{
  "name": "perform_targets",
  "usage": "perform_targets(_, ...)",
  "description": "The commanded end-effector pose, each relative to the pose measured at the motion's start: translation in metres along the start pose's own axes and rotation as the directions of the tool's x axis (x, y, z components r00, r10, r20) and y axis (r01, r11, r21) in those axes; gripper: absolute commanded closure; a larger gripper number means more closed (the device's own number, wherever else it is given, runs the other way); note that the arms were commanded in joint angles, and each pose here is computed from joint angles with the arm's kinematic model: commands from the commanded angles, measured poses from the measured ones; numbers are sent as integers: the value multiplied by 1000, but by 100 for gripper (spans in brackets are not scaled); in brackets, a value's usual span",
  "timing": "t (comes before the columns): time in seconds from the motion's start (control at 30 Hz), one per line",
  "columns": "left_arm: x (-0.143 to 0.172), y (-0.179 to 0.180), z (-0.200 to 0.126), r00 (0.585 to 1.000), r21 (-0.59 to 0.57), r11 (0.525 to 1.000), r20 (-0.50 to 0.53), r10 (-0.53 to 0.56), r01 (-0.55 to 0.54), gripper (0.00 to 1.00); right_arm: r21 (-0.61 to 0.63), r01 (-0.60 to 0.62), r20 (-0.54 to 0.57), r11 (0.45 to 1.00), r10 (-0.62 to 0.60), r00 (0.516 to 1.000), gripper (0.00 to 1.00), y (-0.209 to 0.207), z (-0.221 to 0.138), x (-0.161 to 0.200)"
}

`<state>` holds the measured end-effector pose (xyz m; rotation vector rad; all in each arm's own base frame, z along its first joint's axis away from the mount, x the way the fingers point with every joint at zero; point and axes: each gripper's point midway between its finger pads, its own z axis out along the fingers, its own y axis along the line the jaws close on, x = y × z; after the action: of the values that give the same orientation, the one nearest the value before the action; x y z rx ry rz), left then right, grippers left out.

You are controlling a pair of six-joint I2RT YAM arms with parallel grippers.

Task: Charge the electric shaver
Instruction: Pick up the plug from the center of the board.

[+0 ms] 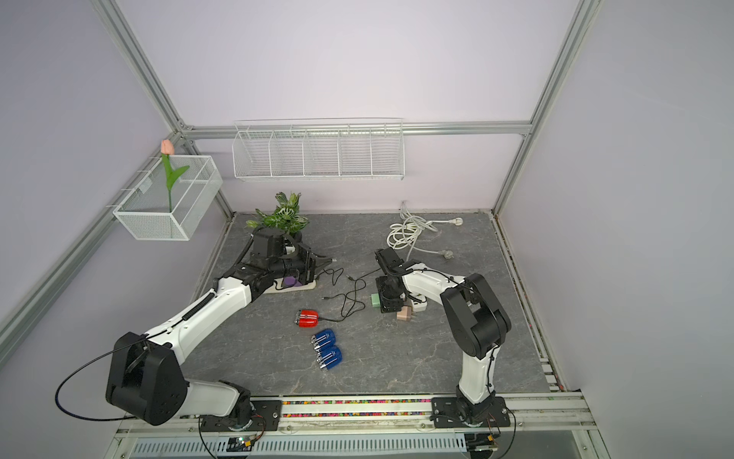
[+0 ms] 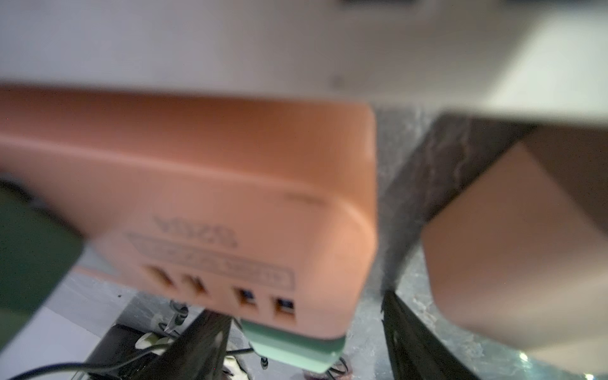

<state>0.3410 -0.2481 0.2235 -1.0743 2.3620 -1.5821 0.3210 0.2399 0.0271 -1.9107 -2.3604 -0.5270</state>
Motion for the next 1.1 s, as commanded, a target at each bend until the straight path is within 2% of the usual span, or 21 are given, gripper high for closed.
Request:
perform_targets(0.0,1,-2,-3,1000,7,1000,-8,5,-5,100,63,-80,46,995,77,996,29,-12,12,-10)
perform_targets(0.17,0,-1,-3,1000,4,1000,-4,1,-1,100,70,-99,63,993,95,994,36,-20,7,-10)
perform_targets(0.4,-1,0,-4,1000,-4,1000,6,-6,6,100,191,-138,81,972,125,989,37,-46,8,-10)
perform_targets(0.53,-1,2,-5,1000,-11,1000,11,-9,9,100,216,-157,94,964,140,986,37,-51,13,-11)
perform_targets(0.6,-1,1,-6,1000,-9,1000,14,-9,10,100,219,-167,99,961,148,984,39,-52,16,-11)
perform_targets(0.73,-1,1,-7,1000,-7,1000,16,-8,8,100,180,-170,93,969,156,983,52,-45,19,-11)
perform_targets(0.8,-1,2,-7,1000,-8,1000,15,-11,11,100,129,-169,81,977,160,984,64,-38,18,-10)
perform_targets(0.83,-1,2,-7,1000,-6,1000,16,-9,9,100,103,-174,71,979,167,983,66,-35,17,-9)
perform_targets(0.93,0,2,-7,1000,-9,1000,16,-11,11,100,43,-168,81,985,164,983,69,-27,-5,-9)
perform_targets(1.07,-1,1,-7,1000,-4,1000,16,-19,20,100,-98,-94,78,991,101,992,72,-4,-56,-5)
